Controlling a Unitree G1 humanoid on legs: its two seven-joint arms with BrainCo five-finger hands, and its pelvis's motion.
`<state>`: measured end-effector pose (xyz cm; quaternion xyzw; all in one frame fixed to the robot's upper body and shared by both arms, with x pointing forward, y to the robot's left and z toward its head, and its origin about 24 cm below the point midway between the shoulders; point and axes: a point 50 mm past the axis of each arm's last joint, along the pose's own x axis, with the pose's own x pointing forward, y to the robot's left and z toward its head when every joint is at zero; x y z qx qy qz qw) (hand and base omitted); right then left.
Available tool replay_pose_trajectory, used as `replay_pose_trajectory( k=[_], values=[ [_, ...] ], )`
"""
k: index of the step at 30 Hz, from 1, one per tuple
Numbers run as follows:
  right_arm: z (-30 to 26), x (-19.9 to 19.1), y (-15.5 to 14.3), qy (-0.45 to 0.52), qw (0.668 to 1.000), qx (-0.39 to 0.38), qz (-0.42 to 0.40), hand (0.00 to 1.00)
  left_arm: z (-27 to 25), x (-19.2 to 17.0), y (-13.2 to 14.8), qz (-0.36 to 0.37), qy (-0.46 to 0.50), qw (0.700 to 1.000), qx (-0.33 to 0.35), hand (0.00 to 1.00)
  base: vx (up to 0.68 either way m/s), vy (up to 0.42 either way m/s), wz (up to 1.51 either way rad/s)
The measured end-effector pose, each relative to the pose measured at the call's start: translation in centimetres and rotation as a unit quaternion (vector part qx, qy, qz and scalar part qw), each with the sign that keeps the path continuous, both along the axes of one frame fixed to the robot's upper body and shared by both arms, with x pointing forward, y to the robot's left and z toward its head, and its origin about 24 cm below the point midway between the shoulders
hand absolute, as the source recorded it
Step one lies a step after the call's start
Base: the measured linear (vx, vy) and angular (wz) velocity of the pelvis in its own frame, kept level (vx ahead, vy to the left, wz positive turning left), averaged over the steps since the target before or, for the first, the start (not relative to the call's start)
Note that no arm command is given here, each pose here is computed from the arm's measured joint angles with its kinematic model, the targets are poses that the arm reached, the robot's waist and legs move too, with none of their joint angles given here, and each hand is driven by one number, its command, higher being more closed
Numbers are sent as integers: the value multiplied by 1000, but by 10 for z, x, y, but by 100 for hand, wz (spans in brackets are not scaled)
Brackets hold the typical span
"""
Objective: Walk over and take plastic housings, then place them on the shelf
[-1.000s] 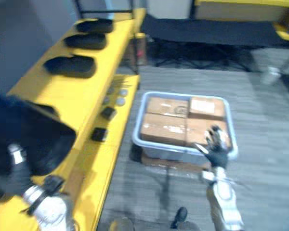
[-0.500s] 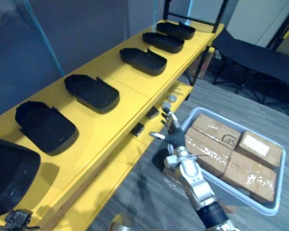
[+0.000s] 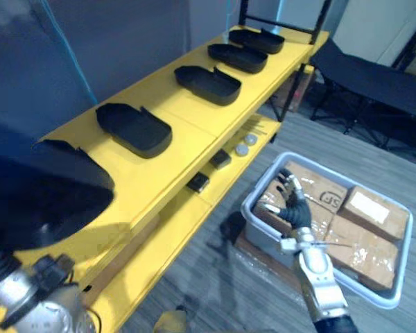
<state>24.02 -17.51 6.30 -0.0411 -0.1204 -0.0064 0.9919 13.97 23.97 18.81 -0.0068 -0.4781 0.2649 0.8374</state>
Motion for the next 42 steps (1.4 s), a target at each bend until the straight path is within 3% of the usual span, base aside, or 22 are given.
replay_pose_trajectory(
  k=[6,10,22,26,35,39,42],
  values=[
    [76,31,-9,-179,977,-115,27,0,5,18,-1,-14,-27,999,-15,100,-103,-63,-11],
    [77,28,-5,-194,971,-131,46,0,0,29,-5,-24,-19,999,-31,100,-65,-63,-4],
    [57,13,-1,-195,979,-64,13,0,-22,24,3,23,38,998,-50,100,-37,-2,9],
    [59,14,-6,-200,980,10,-12,0,-21,23,7,10,34,998,-53,100,151,25,37],
    [105,44,31,-280,955,18,93,0,3,35,2,3,-39,996,-77,100,189,-90,31],
    [91,44,37,-226,966,-5,127,0,-20,40,0,1,39,994,-104,100,173,-345,73],
    [91,45,32,-205,967,-7,155,0,-20,34,-2,-6,42,995,-95,100,167,-204,21]
  ],
)
